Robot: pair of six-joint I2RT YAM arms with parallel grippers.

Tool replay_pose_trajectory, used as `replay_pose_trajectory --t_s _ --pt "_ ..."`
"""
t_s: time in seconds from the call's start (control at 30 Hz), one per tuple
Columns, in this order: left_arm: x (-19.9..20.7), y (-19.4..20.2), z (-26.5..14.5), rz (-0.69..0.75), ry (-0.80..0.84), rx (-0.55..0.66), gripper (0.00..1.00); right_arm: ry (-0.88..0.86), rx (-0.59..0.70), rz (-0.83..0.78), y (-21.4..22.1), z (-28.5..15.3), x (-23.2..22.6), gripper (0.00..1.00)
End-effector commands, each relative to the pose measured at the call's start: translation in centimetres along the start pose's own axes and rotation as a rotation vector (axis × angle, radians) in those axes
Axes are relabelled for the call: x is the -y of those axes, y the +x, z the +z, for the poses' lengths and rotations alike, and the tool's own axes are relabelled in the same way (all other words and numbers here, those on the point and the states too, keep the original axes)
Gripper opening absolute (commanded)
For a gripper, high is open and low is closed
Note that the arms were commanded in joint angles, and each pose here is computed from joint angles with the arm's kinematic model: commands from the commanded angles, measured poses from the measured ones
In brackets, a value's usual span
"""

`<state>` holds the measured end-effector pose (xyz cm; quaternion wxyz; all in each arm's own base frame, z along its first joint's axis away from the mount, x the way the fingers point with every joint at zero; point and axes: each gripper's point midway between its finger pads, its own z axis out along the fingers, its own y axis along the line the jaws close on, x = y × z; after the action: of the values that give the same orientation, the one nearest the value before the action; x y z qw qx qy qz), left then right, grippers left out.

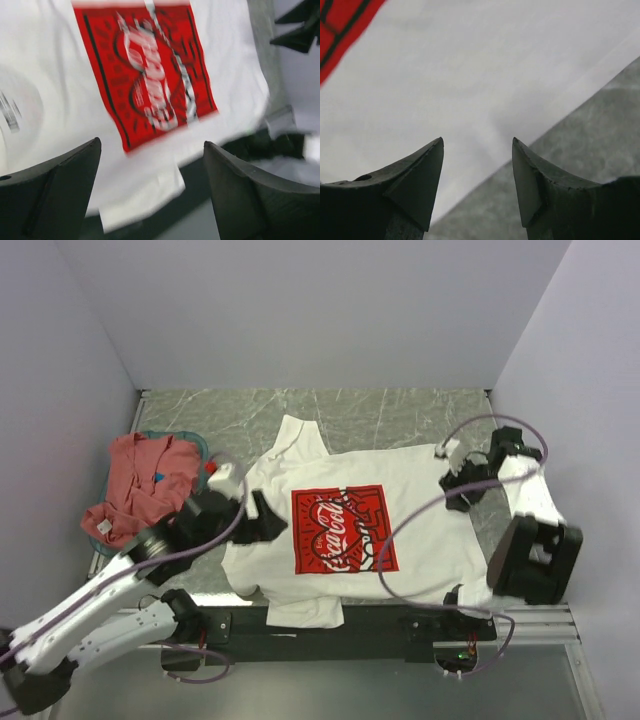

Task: Fold and stack the t-shirts
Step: Flatten the tshirt out

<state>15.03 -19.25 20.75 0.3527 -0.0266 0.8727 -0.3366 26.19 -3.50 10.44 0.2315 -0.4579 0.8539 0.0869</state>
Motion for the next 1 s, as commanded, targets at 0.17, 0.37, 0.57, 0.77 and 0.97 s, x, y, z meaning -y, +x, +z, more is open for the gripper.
replay_pose_trajectory --t_s 0.17,0.37,0.57,0.77,0.97 --pt "1.7 -19.4 10.3 0.295 0.038 0.296 0.89 -0.064 0.294 0.457 -8.6 4.0 9.4 0.66" --pt "-5.2 -23.7 21.0 0.503 -0.194 0.118 0.8 -0.018 0.304 0.552 -9.5 5.8 12.6 0.66" --pt "-9.3 -24.6 28.6 0.597 -0.296 0.011 0.59 0.039 0.293 0.557 -9.5 6.0 13.1 0.66" --pt "-9.1 -25.4 33.8 0.579 -0.317 0.045 0.37 0.064 0.312 0.584 -10.1 5.5 13.5 0.65" --pt "-10.3 -24.1 37.4 0.594 -0.429 0.048 0.36 0.066 0.309 0.59 -9.9 5.7 13.5 0.65"
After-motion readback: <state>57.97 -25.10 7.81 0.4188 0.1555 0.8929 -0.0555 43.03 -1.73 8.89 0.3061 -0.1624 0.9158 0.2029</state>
